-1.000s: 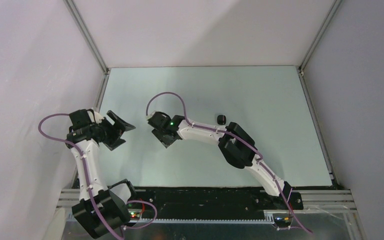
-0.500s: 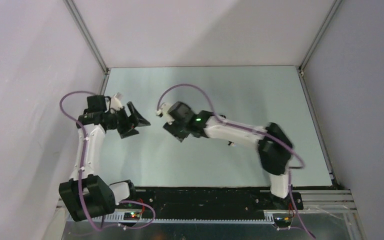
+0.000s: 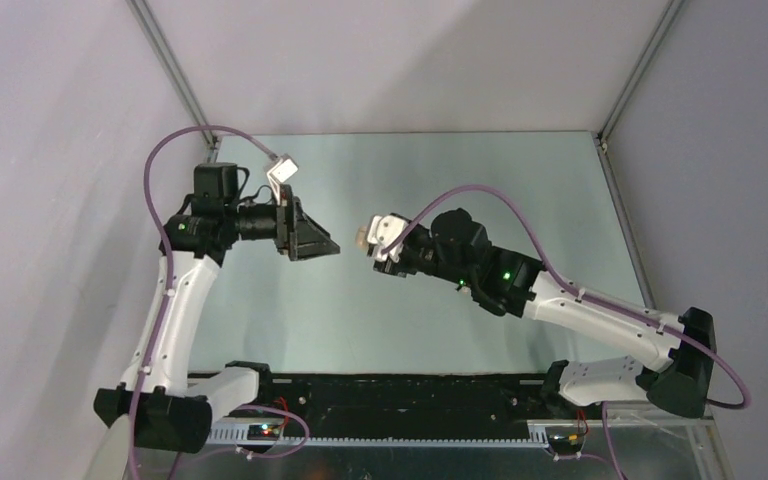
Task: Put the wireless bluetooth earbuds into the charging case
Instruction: Pick up the charging case at the center of the board.
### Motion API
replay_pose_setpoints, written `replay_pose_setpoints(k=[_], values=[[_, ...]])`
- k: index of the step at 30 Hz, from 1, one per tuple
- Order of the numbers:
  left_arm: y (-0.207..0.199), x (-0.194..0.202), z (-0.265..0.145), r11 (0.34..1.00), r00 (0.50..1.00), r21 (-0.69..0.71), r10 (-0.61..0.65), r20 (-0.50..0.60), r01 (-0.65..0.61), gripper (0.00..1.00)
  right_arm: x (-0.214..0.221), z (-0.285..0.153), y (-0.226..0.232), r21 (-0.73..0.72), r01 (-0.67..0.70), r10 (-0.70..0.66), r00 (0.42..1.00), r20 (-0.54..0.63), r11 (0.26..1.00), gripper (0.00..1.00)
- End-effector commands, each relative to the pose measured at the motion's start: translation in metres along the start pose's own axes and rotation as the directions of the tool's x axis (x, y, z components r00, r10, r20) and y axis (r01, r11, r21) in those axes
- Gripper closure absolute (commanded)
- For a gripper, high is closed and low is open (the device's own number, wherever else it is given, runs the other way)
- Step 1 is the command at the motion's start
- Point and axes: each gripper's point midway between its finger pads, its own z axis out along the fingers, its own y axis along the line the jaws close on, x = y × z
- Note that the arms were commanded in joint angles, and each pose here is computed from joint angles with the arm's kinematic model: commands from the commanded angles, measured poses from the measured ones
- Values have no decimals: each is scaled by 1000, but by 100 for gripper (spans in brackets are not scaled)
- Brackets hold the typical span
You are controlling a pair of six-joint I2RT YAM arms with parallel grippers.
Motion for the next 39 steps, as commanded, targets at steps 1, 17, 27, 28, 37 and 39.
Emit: replay_pose_setpoints(k=[1,17,27,28,37,39], values=[[-42,-2,3,976,987,149,162,6,-162,28,-19,-1,-8,56,89,-92,994,57,994,79],[-46,15,19,980,991,174,110,-71,-96,33,-38,10,12,8,189,-189,973,134,982,79],[-46,3,28,979,991,186,105,-80,-89,43,-40,12,19,-1,199,-197,970,142,980,77],[-45,2,29,979,992,185,101,-80,-85,44,-41,12,19,-1,200,-198,970,144,980,77],[-46,-1,33,978,992,191,103,-77,-87,59,-40,13,19,4,198,-197,970,140,980,76],[-45,-1,34,978,992,192,103,-78,-86,67,-40,14,19,3,197,-196,971,138,980,76]])
